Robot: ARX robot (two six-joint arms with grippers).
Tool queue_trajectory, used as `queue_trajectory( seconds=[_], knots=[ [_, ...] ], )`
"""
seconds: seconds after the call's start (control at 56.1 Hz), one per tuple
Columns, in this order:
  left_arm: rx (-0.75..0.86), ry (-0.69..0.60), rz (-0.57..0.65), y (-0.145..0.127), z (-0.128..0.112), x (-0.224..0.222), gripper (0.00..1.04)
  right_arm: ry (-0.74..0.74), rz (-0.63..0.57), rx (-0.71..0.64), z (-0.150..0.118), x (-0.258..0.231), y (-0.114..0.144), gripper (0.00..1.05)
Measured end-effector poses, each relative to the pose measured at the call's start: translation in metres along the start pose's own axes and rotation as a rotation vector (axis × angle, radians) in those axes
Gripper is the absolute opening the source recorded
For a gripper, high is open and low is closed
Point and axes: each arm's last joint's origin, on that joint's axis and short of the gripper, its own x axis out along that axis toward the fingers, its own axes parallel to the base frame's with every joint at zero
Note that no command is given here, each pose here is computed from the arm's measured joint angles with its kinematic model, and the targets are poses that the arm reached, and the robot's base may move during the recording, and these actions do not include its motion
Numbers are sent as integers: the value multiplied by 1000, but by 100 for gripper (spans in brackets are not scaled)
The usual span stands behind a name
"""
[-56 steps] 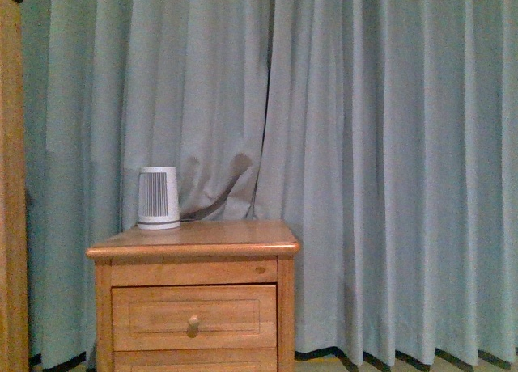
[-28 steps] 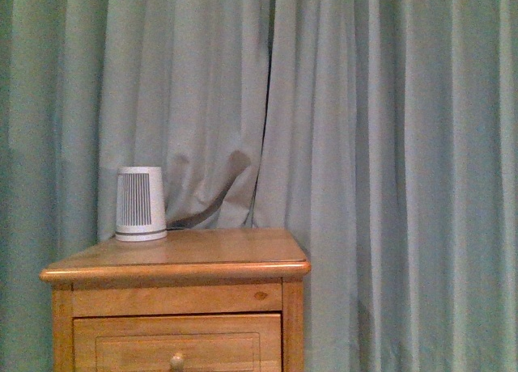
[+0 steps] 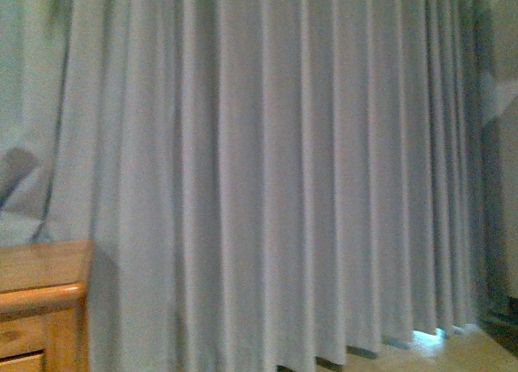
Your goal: Put away toys
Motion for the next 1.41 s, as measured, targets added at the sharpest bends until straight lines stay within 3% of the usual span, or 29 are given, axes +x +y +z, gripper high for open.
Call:
queue_trajectory(
  seconds=[1.407],
  knots=[
    [0, 1, -1, 0, 0, 0, 98, -1, 6, 0, 0, 0, 0, 9]
  ],
)
